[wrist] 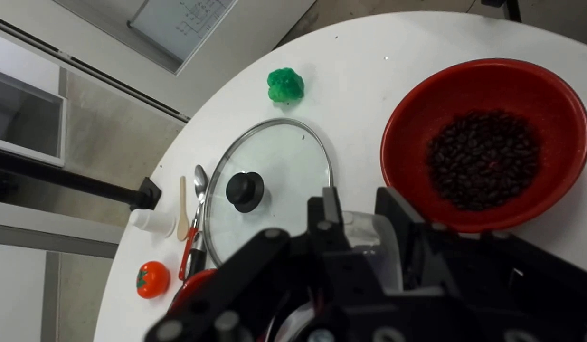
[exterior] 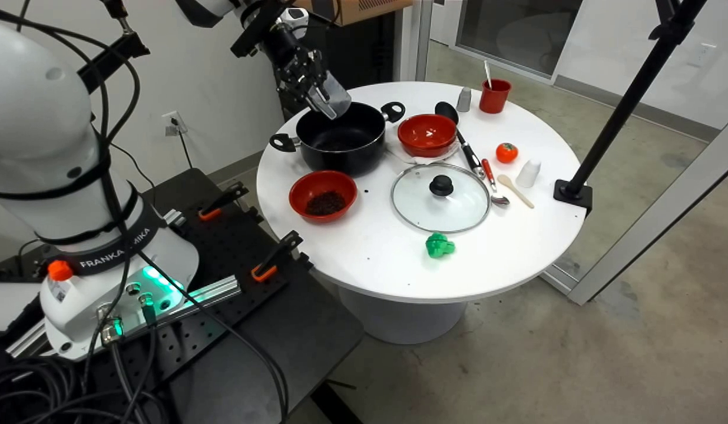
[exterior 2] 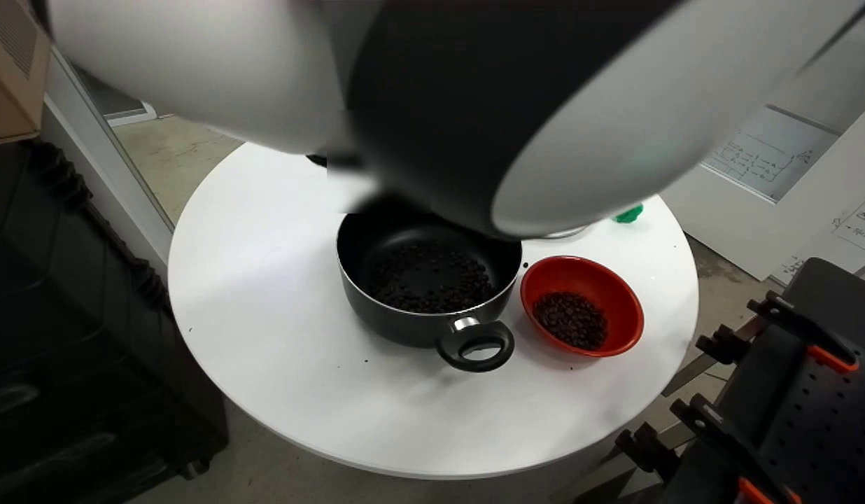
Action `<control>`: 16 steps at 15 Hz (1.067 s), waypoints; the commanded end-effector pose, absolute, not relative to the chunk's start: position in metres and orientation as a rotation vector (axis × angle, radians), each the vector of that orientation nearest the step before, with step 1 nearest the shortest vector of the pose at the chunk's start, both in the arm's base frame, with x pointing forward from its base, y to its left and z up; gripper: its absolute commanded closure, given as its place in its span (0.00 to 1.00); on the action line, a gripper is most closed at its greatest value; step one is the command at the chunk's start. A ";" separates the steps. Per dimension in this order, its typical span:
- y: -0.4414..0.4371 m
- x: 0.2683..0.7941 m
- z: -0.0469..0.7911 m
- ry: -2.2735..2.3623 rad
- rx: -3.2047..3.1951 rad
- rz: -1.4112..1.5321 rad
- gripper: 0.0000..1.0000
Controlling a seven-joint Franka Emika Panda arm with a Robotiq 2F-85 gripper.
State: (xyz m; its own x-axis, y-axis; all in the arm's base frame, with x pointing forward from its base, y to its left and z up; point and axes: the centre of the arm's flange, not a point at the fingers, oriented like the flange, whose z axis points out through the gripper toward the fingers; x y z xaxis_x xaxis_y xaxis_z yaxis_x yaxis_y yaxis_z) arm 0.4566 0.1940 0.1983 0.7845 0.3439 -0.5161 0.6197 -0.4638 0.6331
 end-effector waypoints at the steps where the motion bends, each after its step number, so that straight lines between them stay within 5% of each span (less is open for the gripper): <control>1: 0.200 0.466 0.190 0.615 2.010 -0.425 0.93; 16: 0.220 0.454 0.162 0.505 1.422 -0.211 0.93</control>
